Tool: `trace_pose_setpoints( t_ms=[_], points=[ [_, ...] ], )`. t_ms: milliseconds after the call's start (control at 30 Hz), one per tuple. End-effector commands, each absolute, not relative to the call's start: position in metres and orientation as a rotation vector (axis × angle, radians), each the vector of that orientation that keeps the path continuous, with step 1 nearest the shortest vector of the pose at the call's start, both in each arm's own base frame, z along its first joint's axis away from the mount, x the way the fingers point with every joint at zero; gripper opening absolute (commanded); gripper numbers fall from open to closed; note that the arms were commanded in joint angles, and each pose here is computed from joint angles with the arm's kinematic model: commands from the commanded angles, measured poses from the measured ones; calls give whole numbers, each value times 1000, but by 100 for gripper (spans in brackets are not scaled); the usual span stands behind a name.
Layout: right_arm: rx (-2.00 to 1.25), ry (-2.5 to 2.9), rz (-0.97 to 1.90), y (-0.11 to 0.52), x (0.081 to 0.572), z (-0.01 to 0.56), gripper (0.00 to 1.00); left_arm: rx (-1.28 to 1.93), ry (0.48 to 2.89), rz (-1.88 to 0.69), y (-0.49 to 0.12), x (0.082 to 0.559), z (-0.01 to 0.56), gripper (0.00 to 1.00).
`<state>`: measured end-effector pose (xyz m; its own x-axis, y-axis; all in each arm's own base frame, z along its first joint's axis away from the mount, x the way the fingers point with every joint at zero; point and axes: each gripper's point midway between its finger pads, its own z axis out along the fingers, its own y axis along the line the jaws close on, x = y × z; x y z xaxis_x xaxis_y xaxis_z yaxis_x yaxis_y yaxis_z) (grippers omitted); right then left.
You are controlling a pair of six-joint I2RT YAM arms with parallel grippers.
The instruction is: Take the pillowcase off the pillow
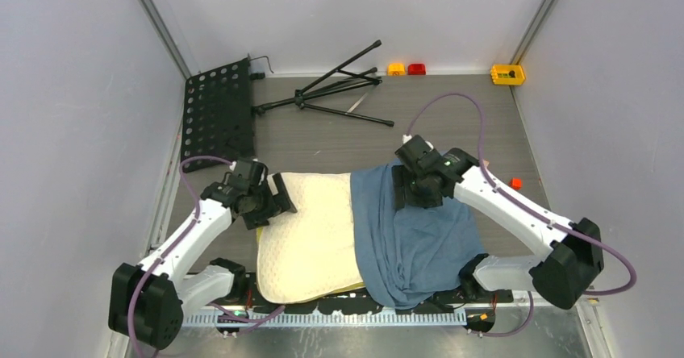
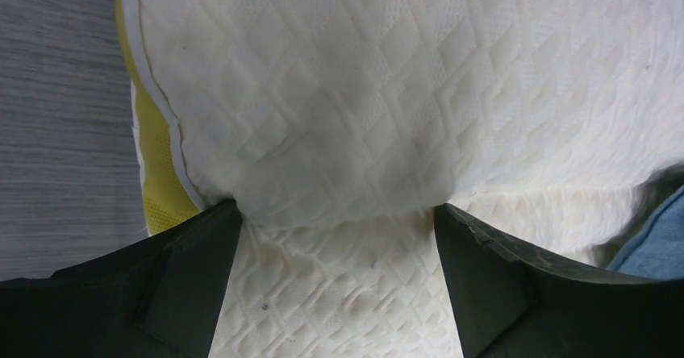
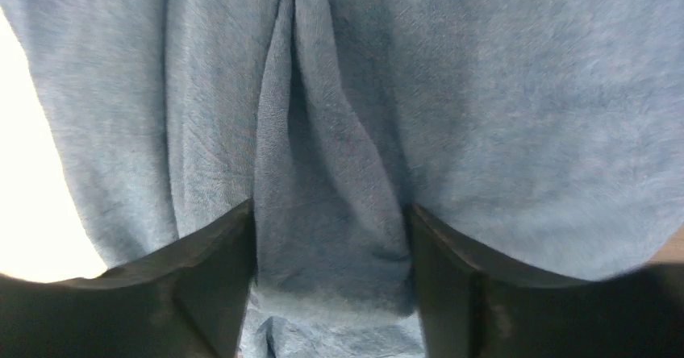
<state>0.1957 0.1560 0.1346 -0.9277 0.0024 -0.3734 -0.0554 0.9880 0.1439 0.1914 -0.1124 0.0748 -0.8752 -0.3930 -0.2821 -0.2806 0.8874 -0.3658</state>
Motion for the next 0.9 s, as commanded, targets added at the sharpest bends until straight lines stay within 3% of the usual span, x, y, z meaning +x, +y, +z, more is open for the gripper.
trace_pose_setpoints(
  t_ms=[0, 67, 100, 167, 200, 400, 533, 667, 833, 867],
  points=[
    [-60, 2714, 33, 142, 202, 138, 47, -581, 2575, -527, -121, 219, 69, 82],
    [-35, 2643, 20, 141, 215, 150, 17, -633, 2539, -505, -116, 224, 65, 57],
    [-25, 2608, 22, 142, 222, 157, 7, -649, 2523, -490, -113, 227, 64, 45],
    [-17, 2546, 28, 146, 236, 172, 0, -700, 2473, -416, -98, 233, 68, 11],
    [-8, 2511, 26, 147, 244, 182, 0, -730, 2439, -367, -88, 236, 72, 2],
    [181, 2329, -41, 115, 303, 228, 0, -865, 2215, -195, -18, 252, 133, 0],
    [500, 2236, 8, 59, 335, 244, 0, -1032, 2123, 4, 40, 247, 173, 0],
    [845, 2075, -143, 1, 336, 255, 0, -1148, 2047, 169, 73, 235, 192, 0],
    [733, 2137, -17, 21, 335, 245, 1, -1159, 1928, 49, 65, 236, 198, 0],
    [691, 2164, 27, 29, 334, 242, 6, -1126, 1902, 5, 61, 240, 202, 0]
  ],
)
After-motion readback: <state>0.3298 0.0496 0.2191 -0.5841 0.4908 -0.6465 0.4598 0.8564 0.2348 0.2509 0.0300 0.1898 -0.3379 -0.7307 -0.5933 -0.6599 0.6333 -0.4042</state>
